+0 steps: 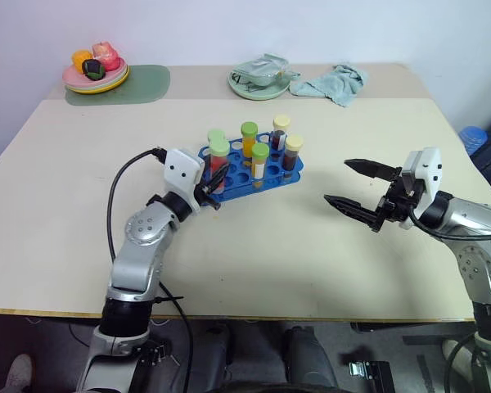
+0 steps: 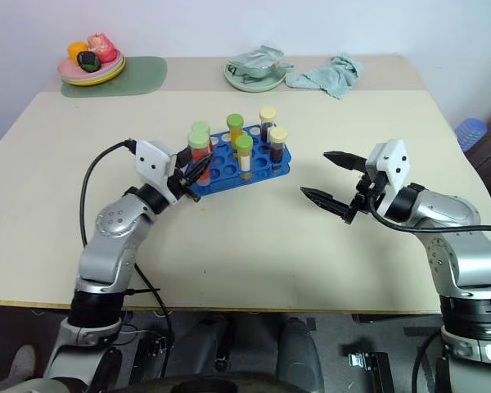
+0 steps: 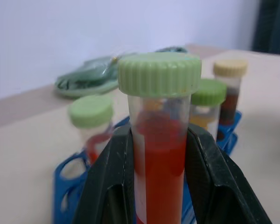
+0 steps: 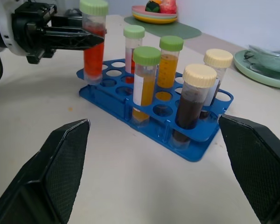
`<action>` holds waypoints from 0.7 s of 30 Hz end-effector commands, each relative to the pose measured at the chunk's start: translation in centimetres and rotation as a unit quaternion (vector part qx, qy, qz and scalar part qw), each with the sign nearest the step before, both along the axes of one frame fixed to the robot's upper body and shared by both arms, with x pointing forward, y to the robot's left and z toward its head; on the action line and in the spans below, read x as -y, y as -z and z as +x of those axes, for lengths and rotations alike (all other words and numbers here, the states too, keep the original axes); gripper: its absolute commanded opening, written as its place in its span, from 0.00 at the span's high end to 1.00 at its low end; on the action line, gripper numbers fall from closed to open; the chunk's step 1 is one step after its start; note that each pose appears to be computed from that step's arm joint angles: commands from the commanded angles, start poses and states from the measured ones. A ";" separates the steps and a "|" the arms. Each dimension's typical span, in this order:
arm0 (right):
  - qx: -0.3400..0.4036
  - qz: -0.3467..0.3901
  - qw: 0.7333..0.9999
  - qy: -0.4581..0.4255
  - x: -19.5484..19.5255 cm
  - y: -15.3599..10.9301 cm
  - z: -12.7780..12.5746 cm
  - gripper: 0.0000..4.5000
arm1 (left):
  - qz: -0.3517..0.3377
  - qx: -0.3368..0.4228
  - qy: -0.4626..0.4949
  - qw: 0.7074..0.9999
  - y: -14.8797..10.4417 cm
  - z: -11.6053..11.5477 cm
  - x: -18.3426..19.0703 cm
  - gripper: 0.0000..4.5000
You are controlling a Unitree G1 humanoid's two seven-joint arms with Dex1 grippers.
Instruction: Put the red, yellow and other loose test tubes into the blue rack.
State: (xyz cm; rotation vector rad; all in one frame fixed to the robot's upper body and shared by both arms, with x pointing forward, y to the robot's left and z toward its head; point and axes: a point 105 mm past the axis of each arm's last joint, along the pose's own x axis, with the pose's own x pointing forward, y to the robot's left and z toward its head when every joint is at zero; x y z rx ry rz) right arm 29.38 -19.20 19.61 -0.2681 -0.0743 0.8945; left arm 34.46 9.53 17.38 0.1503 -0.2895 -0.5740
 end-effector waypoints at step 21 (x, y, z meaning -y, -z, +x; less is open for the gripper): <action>0.015 0.003 0.998 0.062 2.0 -0.7 -3.1 0.00 | -0.002 0.030 0.016 0.999 1.7 1.0 0.1 0.74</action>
